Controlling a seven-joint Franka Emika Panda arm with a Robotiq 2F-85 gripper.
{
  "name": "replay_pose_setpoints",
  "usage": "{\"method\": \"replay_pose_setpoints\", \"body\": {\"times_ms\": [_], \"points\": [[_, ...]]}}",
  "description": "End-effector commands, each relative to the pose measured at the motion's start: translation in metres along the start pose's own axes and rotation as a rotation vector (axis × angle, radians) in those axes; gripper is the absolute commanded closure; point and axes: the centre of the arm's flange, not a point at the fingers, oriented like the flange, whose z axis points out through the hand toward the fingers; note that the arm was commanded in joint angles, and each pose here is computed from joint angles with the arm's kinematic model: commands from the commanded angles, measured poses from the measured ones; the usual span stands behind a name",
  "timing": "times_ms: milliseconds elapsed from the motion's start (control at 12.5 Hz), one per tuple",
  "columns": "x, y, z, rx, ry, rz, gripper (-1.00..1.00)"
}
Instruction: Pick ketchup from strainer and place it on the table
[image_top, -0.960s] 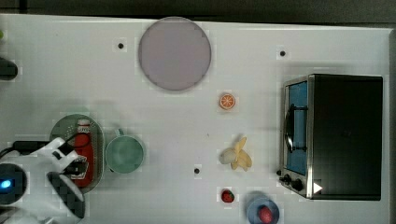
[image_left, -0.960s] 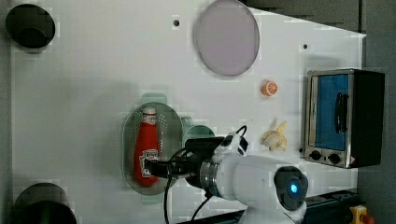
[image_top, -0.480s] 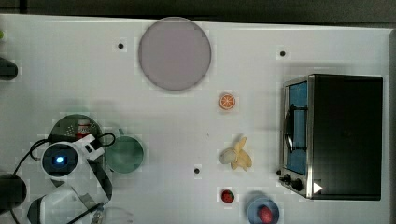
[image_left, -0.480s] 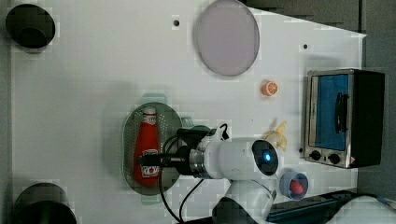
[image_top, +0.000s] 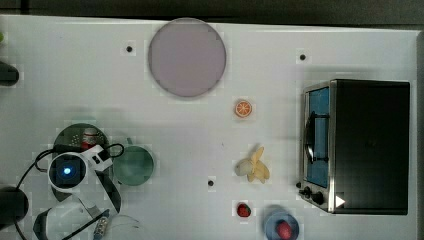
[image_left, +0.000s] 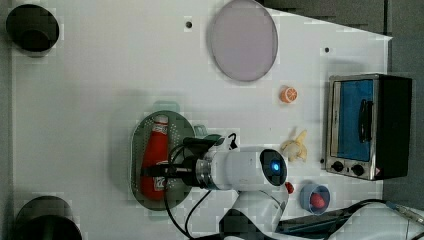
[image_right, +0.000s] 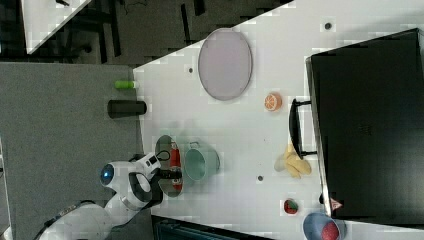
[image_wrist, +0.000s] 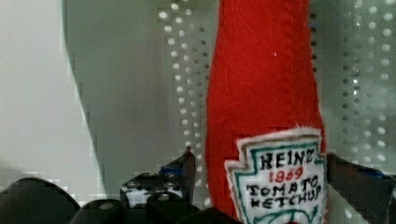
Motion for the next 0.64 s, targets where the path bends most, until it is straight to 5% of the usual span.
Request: {"method": "replay_pose_setpoints", "body": {"times_ms": [80,160,640], "points": [[0.006,-0.012,-0.006,0.005,0.049,0.02,-0.43],[0.005,-0.016,-0.006,0.01,0.054,0.012,-0.2],[-0.004,-0.04,-0.061,-0.045,0.094,-0.027,-0.18]]}}
